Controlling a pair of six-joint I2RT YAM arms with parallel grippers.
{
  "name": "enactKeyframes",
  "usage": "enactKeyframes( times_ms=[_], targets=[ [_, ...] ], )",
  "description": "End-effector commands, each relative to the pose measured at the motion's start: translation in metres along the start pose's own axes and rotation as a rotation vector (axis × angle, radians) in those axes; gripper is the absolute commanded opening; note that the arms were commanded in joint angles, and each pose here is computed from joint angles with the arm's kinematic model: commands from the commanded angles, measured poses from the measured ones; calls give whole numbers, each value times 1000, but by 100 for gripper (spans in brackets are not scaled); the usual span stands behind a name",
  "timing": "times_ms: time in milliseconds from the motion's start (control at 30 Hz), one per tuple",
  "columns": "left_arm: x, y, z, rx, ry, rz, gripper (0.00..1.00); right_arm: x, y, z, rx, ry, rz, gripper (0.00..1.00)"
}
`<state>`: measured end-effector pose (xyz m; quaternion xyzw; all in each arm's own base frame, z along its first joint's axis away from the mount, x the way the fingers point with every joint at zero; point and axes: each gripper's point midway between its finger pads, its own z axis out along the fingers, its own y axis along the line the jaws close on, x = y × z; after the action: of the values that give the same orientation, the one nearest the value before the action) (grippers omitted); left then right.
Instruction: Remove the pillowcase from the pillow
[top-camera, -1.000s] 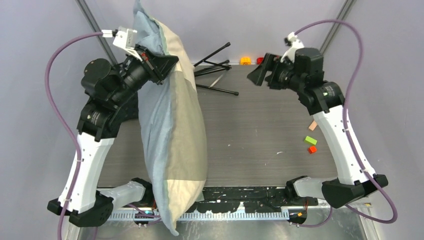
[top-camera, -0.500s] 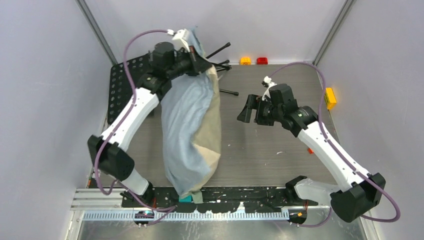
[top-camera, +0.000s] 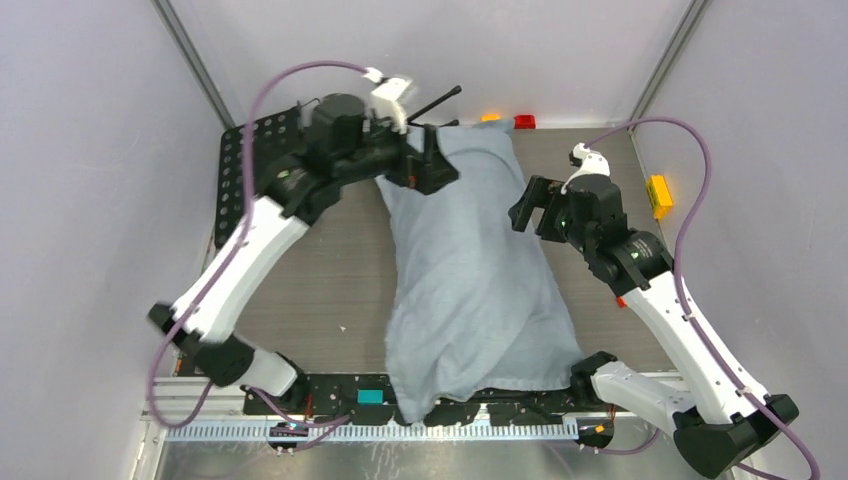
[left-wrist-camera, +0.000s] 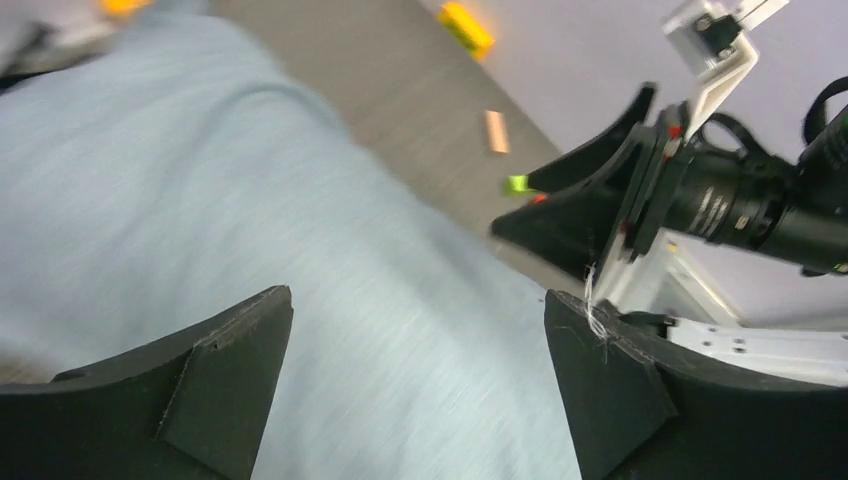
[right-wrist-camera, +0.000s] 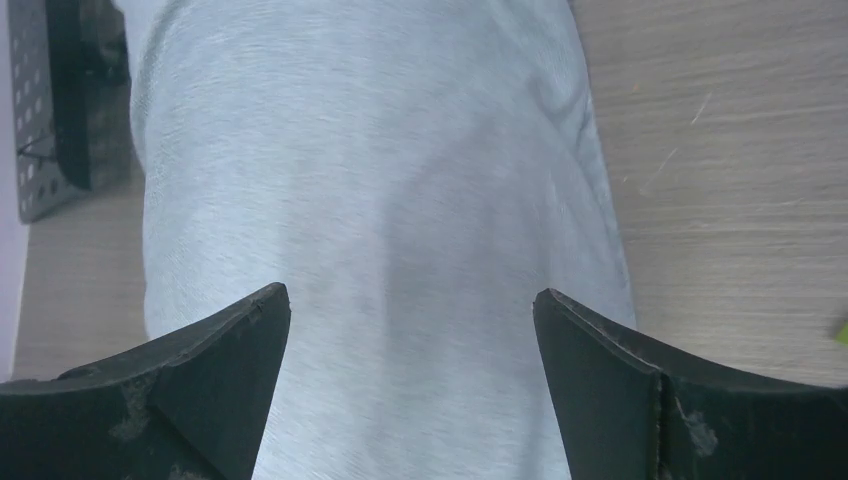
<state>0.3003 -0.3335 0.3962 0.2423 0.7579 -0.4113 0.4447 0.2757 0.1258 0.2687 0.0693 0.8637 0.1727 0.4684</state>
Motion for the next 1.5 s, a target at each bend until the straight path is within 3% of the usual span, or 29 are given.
enactKeyframes(
  times_ms=[0, 133, 367, 600, 833, 933, 1000, 1067, 1133, 1200, 1233, 1267, 1367, 1467],
  targets=[
    [3, 30, -108, -348, -13, 102, 100, -39, -8, -3, 78, -111, -58, 96],
    [54, 37, -146, -416, 57, 20, 100, -49, 4, 12, 58, -56, -96, 97],
    [159, 55, -142, -446, 189, -225, 100, -75, 14, 54, -59, 40, 52, 99],
    [191, 34, -108, -247, 187, -409, 100, -70, 15, 119, -212, 163, 211, 99],
    [227, 35, -89, -200, 237, -549, 100, -20, 24, 174, -326, 317, 313, 99],
    [238, 35, -88, -184, 235, -583, 100, -2, 33, 183, -368, 355, 330, 94],
    [244, 32, -86, -150, 225, -606, 100, 4, 40, 187, -405, 367, 355, 84],
    [249, 29, -81, -109, 214, -644, 100, 6, 45, 190, -429, 376, 369, 65],
    [257, 29, -75, -89, 215, -684, 100, 6, 48, 191, -440, 384, 370, 35],
    [264, 30, -69, -72, 227, -719, 99, 4, 50, 189, -440, 380, 366, 11],
    [267, 30, -66, -62, 230, -727, 98, 3, 51, 186, -439, 374, 361, 2],
    [269, 31, -64, -61, 237, -733, 95, 2, 51, 184, -433, 370, 353, 1],
    [276, 38, -60, -81, 253, -702, 76, -9, 53, 172, -417, 338, 313, 0],
    [277, 46, -58, -122, 272, -645, 30, -27, 58, 154, -413, 290, 273, 0]
  ],
)
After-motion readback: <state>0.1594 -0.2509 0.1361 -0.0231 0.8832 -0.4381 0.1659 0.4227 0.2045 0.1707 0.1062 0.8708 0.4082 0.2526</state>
